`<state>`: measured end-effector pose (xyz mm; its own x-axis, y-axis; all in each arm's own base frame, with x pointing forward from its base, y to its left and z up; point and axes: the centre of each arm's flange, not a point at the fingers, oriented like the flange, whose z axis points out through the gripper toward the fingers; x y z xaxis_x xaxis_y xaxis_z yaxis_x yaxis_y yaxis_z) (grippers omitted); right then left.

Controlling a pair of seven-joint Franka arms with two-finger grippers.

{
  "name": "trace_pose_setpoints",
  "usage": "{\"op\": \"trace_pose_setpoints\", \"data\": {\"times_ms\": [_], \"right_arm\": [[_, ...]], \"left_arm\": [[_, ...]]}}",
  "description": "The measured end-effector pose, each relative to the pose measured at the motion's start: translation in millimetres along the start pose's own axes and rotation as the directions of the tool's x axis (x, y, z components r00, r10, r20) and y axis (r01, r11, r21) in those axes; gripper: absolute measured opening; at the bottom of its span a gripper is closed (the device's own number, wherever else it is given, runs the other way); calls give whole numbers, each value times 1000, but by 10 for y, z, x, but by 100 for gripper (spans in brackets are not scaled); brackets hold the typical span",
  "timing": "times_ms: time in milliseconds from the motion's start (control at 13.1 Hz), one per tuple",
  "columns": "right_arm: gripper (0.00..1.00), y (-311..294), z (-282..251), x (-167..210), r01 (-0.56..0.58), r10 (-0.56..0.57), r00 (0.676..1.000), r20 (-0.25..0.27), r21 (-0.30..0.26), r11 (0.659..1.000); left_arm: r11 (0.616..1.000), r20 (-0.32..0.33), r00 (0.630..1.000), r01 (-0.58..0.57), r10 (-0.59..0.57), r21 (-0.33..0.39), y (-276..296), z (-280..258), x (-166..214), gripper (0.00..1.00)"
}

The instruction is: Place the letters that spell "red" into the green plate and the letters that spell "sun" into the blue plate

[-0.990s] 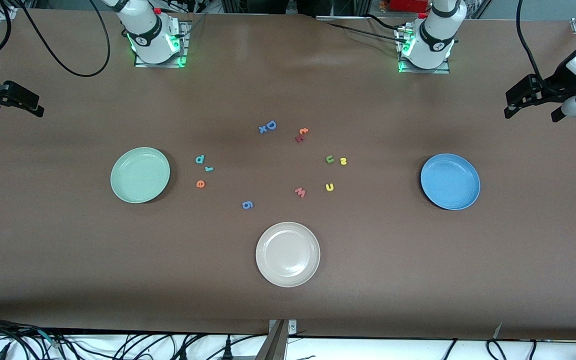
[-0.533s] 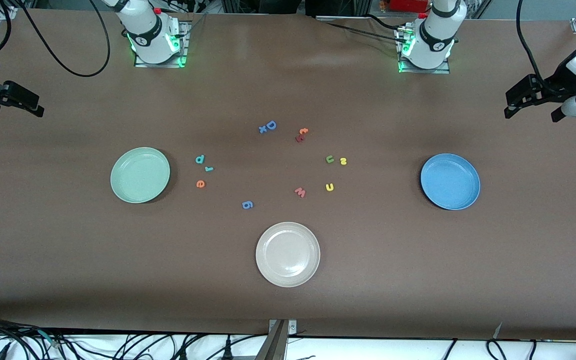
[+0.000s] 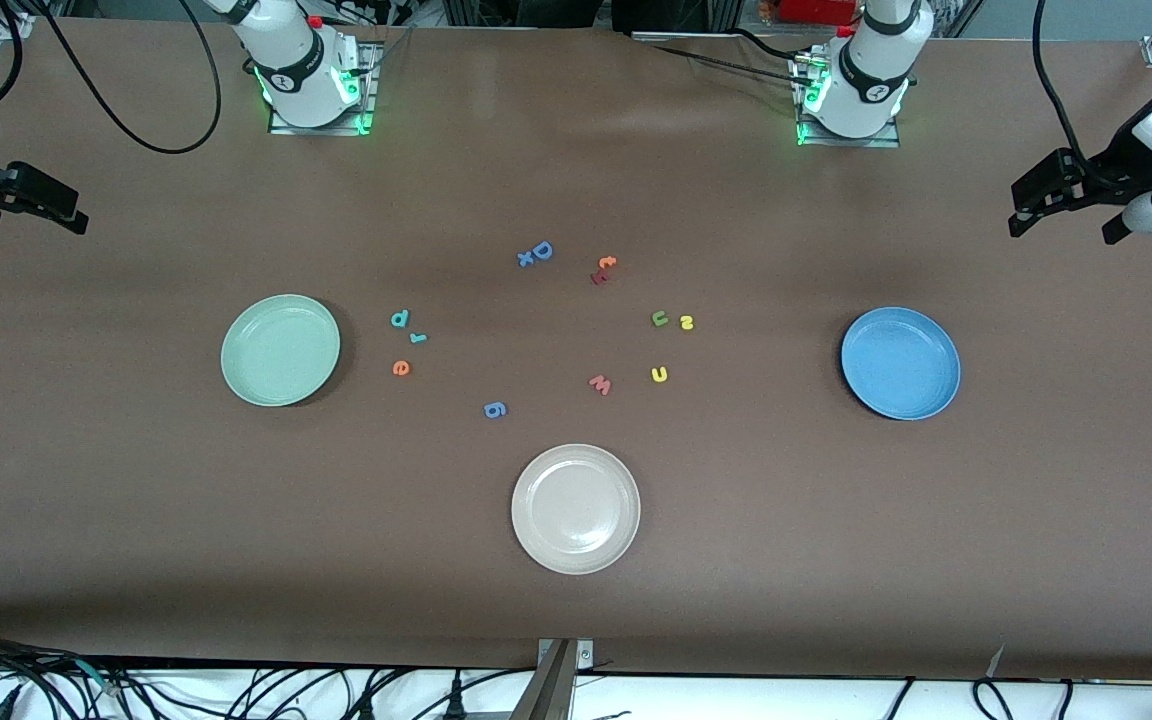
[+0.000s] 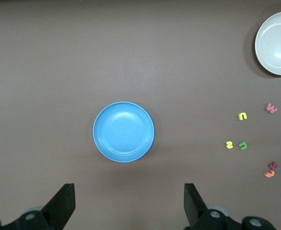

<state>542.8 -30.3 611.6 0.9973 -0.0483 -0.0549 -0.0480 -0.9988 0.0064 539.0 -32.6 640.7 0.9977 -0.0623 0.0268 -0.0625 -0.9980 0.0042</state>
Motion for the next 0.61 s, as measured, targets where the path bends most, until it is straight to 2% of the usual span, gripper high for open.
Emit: {"op": "trace_pose_setpoints", "data": {"times_ms": [609], "right_arm": [[100,-67,1,-2,12,-12,1000,1,-1,1000]], "left_arm": [[1000,0,1000,0,0,0,0,0,0,100]]}}
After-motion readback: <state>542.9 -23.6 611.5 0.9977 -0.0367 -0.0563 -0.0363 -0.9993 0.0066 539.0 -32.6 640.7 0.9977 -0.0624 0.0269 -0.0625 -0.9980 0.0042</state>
